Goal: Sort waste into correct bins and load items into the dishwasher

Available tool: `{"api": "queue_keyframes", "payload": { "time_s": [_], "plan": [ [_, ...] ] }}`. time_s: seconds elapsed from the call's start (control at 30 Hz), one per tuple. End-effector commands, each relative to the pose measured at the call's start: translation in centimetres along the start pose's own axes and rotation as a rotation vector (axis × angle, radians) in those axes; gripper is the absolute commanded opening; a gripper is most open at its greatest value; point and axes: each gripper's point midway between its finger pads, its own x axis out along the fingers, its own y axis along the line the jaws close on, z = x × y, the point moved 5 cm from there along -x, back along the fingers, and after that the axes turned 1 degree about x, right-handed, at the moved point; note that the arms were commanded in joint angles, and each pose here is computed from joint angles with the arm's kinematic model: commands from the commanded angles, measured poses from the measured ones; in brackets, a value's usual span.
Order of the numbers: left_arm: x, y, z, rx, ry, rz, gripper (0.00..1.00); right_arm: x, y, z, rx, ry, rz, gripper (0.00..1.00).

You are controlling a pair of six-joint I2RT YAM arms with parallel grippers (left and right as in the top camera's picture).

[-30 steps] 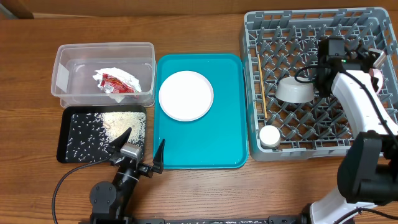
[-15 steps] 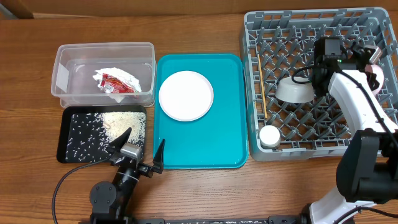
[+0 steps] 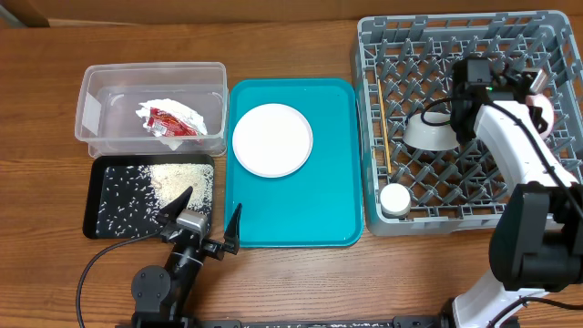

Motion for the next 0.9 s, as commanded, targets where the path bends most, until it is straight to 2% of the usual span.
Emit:
{"api": "queue_keyframes", "payload": {
  "time_s": [0.0,0.1,0.17,0.23,0.43,0.5,0.6,0.7,0.87],
  "plan": [
    [0.0,0.1,0.0,0.014,-0.007,0.002,1.00,-1.5,3.3,-1.4,-0.066,0.030,0.141,0.08],
    [0.0,0.1,0.0,0.014,-0.007,0.002,1.00,-2.8,4.0,-1.5,-0.061,0.016,0.177,0.18],
    [0.0,0.1,0.0,0.014,-0.007,0.002,1.00,-4.1,3.7,-1.3,-0.002,0.028,0.210,0.29],
    [0.0,0.1,0.0,0.014,-0.007,0.002,1.00,-5.5,3.4,-0.9,0.053,0.056,0.278,0.36],
    [0.0,0.1,0.0,0.014,-0.007,0.002,1.00,-13.4,1.5,1.1,0.066,0.132,0.657,0.36],
    [0.0,0.1,0.0,0.014,-0.007,0.002,1.00,-16.9,1.3,1.2,0.047,0.152,0.834,0.36],
    [0.0,0.1,0.0,0.014,-0.007,0.002,1.00,-23.2,2.4,-0.3,-0.107,0.182,1.206,0.36],
    [0.0,0.1,0.0,0.014,-0.007,0.002,1.00,-28.2,3.8,-2.6,-0.231,0.260,1.473,0.35],
    [0.0,0.1,0.0,0.014,-0.007,0.002,1.00,-31.7,7.6,-6.1,-0.315,0.268,1.548,0.35]
  ]
}}
